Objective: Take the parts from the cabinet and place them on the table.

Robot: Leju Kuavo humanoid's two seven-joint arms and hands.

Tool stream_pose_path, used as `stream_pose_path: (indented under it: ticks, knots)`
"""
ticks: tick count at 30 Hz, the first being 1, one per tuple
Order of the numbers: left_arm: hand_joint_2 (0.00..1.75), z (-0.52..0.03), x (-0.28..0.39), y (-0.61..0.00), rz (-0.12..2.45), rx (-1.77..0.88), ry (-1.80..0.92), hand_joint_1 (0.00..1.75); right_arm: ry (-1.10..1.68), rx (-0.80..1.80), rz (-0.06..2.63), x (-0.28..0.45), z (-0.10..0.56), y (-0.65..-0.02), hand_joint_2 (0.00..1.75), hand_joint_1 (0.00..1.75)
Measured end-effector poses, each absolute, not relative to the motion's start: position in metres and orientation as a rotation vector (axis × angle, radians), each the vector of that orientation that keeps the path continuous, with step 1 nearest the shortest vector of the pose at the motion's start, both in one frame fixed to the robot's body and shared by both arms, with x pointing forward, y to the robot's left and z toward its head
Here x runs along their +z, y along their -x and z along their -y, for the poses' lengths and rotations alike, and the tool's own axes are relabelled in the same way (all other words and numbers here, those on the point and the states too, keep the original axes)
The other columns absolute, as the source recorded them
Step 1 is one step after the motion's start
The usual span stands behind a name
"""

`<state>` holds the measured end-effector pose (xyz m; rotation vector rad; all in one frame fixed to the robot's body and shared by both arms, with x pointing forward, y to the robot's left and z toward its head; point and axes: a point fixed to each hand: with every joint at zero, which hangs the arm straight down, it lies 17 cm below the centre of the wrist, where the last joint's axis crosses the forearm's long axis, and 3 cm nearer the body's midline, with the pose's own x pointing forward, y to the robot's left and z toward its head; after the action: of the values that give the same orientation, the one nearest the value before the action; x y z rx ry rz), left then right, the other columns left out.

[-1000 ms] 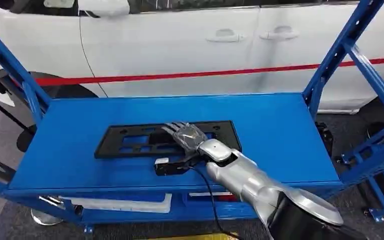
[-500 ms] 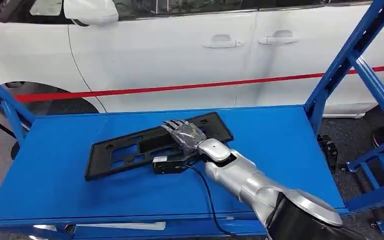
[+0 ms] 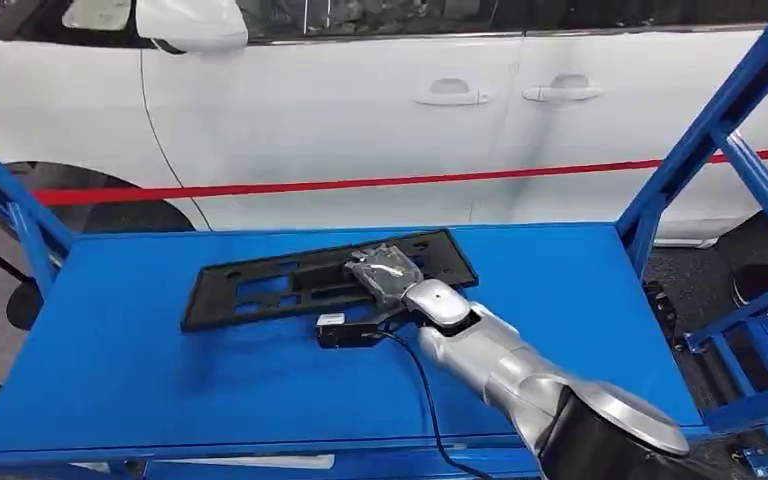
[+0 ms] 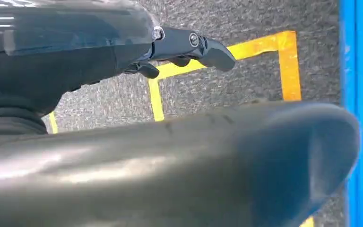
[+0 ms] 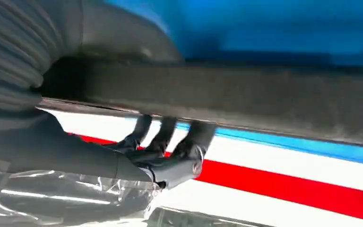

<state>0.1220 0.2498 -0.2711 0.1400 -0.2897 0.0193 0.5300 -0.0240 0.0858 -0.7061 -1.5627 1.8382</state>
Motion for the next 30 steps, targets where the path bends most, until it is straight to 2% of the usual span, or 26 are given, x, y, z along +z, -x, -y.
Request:
stream_pose_path:
  ticks: [11, 18, 21, 30]
  knots:
    - [0.0, -0.249, -0.271, -0.123, 0.29, 0.017, -0.14, 0.0, 0.725, 1.823, 1.565, 0.087, 0.033, -0.534, 1.75, 1.73]
    - [0.0, -0.252, -0.272, -0.119, 0.281, 0.019, -0.153, 0.0, 0.789, 1.728, 1.683, 0.109, 0.031, -0.539, 1.75, 1.75]
    - [0.0, -0.253, -0.273, -0.114, 0.269, 0.021, -0.158, 0.0, 0.88, 1.584, 1.83, 0.14, 0.033, -0.543, 1.75, 1.75]
    - [0.0, -0.25, -0.274, -0.104, 0.25, 0.02, -0.17, 0.0, 1.085, 1.367, 2.218, 0.261, 0.006, -0.531, 1.75, 1.73]
